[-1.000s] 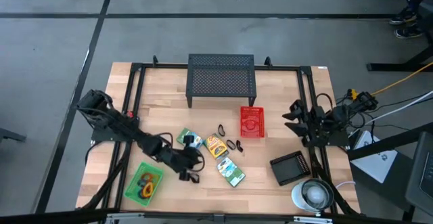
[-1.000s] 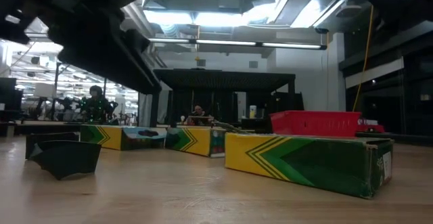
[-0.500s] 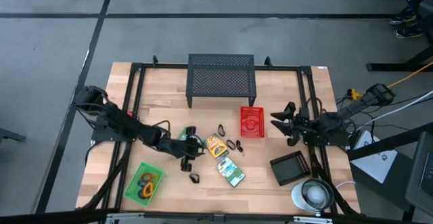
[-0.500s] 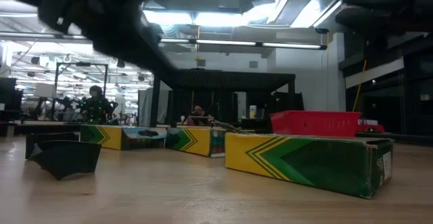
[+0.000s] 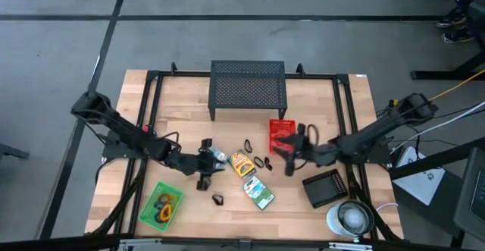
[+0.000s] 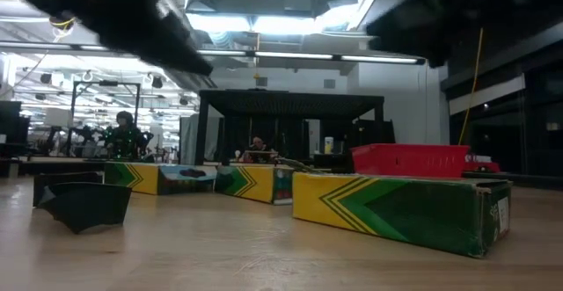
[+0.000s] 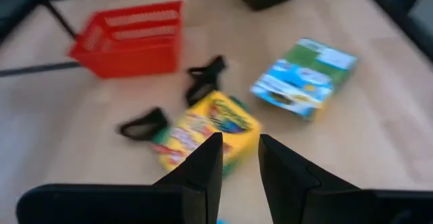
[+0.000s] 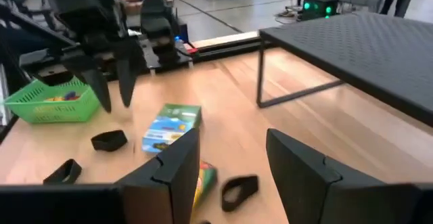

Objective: Pick & Place Office Desk Supplies
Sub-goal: Put the black rubberband into the red bin

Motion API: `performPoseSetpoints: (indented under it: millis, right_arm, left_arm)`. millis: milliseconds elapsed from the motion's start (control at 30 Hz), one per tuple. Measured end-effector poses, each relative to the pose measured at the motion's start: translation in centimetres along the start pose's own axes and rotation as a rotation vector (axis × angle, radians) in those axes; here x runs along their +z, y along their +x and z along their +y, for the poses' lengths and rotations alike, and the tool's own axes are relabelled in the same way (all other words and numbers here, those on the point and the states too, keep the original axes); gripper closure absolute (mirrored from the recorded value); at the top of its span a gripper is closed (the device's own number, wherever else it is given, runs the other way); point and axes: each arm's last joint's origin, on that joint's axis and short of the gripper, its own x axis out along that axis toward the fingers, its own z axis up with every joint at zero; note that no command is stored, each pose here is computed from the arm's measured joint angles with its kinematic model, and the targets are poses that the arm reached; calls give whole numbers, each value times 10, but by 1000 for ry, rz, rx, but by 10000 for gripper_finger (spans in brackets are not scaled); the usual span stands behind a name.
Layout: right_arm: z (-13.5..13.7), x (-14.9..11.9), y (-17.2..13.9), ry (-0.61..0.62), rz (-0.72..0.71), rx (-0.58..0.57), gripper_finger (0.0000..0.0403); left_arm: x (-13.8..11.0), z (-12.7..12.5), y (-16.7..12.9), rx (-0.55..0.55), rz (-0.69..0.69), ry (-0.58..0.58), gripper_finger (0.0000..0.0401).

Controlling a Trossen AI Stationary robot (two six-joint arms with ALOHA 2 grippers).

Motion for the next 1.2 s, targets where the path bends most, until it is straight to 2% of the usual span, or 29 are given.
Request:
performPoseSetpoints:
  millis: [133,267,400,567,667,933,1200]
  right_arm:
    - [22,7,20,-35,4,1,231]
    - [36,15,32,-51,6,42,231]
    - [47,16,43,21,40,114,231]
    - [62,-1,62,-31,155,83,231]
    - [74,2,76,-43,186,103,231]
    - [84,-6,96,-196,482,-81,231]
    - [69,-33,81,-111,677,-247,231]
  left_arm:
    - [-20,-9,-4,-92,-14,-107,311]
    - [-36,-21,-12,-102,38,-170,313]
    - [-41,-36,-22,-51,12,-152,313]
    - [-44,-51,-33,-44,-20,-99,313]
    - [-45,-55,-35,-68,-18,-108,313]
    - [-45,-56,-37,-65,-28,-114,313]
    - [-45,-58,-39,-55,-36,-124,313]
